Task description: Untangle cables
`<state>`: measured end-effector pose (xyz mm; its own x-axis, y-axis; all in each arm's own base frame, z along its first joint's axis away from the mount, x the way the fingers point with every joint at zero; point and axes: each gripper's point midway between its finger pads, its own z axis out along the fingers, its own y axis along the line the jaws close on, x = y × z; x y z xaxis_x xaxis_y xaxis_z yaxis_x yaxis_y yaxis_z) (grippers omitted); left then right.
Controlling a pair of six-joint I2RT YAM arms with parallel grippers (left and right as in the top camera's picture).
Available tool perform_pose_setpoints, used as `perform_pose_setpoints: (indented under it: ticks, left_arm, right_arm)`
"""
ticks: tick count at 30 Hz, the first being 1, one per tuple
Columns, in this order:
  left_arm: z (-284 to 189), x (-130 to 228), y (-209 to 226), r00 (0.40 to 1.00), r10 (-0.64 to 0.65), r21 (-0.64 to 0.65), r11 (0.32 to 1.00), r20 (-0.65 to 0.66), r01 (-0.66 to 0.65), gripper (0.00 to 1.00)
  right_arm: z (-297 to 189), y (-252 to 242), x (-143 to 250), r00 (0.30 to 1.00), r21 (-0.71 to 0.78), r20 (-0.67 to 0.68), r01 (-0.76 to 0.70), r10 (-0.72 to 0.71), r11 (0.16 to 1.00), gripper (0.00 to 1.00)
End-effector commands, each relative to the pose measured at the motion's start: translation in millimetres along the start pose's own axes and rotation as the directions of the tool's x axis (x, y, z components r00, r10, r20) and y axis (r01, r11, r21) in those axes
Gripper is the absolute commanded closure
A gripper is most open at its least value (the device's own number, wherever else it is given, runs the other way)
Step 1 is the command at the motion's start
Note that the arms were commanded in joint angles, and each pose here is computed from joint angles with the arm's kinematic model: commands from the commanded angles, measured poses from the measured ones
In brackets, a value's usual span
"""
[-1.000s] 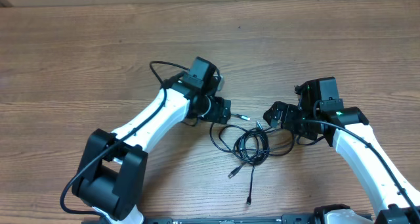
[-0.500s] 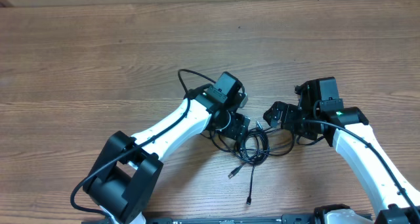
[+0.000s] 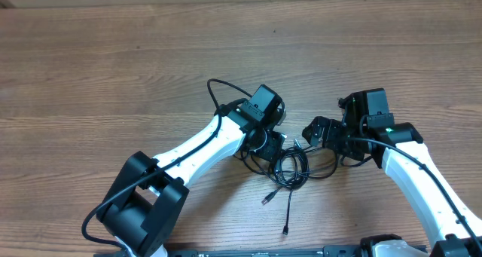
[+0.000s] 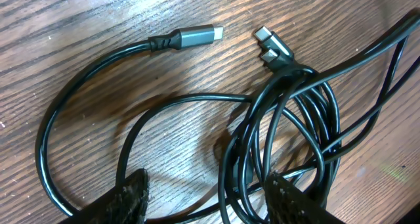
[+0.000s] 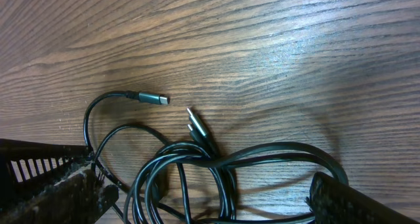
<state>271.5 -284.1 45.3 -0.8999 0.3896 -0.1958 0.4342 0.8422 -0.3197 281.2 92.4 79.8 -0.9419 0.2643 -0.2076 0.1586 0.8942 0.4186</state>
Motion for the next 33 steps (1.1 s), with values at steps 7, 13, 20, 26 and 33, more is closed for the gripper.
perform_pose_setpoints:
  ticks: [7,13,20,26,33]
  left_arm:
    - [5.6,2.5,-0.6,0.992,-0.129,-0.005,0.992,-0.008,0.129,0.44]
    - [4.4,22.5,4.8,0.940,-0.332,-0.052,0.943,-0.076,0.329,0.29]
    - [1.6,43.9,1.1,0.856,-0.492,-0.083,0.871,-0.159,0.485,0.17]
    - [15.8,51.3,-0.8,0.770,-0.616,-0.139,0.787,-0.163,0.601,0.33]
    - [55.1,68.6,-20.0,0.748,-0.606,-0.136,0.793,-0.270,0.593,0.61]
  right_arm:
    - [-5.3,3.6,-10.1,1.000,0.001,0.031,0.001,-0.001,1.000,0.00]
    - [-5.3,3.6,-10.1,1.000,0.001,0.031,0.001,-0.001,1.000,0.00]
    - [-5.3,3.6,-10.1,1.000,0.001,0.031,0.001,-0.001,1.000,0.00]
    - [-5.3,3.6,-10.1,1.000,0.001,0.031,0.001,-0.001,1.000,0.00]
    - [-5.3,3.6,-10.1,1.000,0.001,0.031,0.001,-0.001,1.000,0.00]
